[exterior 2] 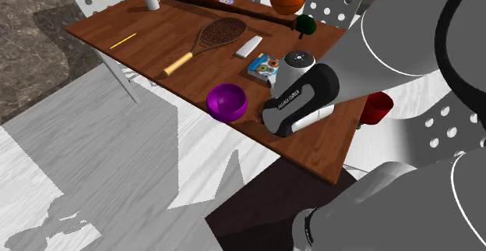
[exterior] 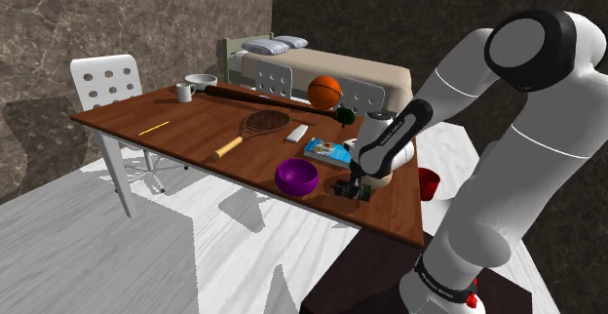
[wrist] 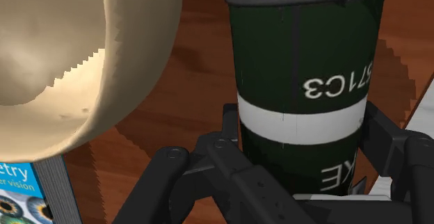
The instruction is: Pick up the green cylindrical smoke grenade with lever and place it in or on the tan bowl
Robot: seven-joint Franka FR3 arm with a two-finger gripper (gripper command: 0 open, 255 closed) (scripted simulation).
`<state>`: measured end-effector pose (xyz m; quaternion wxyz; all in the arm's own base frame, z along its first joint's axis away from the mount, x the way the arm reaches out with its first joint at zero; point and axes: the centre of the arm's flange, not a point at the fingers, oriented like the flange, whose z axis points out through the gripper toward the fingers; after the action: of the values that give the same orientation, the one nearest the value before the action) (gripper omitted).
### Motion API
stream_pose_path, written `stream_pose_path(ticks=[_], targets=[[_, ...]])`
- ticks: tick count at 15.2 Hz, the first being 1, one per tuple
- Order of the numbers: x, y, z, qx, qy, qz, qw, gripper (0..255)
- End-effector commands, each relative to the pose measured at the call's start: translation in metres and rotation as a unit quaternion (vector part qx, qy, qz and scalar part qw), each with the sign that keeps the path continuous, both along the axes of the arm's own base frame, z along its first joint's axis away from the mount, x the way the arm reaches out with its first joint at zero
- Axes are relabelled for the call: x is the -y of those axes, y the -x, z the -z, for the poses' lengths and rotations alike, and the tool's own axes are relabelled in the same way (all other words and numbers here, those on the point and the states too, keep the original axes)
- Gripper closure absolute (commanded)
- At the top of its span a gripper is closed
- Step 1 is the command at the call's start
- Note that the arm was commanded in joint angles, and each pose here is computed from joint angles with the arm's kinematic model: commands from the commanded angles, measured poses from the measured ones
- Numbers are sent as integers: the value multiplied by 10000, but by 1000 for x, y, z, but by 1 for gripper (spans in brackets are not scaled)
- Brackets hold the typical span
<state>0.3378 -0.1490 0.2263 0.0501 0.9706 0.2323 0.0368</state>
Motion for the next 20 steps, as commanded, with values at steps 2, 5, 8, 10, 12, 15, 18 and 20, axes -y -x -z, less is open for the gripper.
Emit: stream_pose_path(ticks=[2, 5, 8, 10, 12, 15, 18, 20], targets=[[0, -1, -17, -1, 4, -1, 10000, 255], [0, -1, -33, -1, 4, -1, 10000, 255], [0, -1, -48, -1, 4, -1, 10000, 255], [0, -1, -59, -1, 4, -1, 10000, 255], [0, -1, -70, -1, 4, -1, 10000, 255], [0, -1, -85, -1, 4, -1, 10000, 255], [0, -1, -101, -1, 4, -1, 10000, 255], [0, -1, -112, -1, 4, -1, 10000, 255]])
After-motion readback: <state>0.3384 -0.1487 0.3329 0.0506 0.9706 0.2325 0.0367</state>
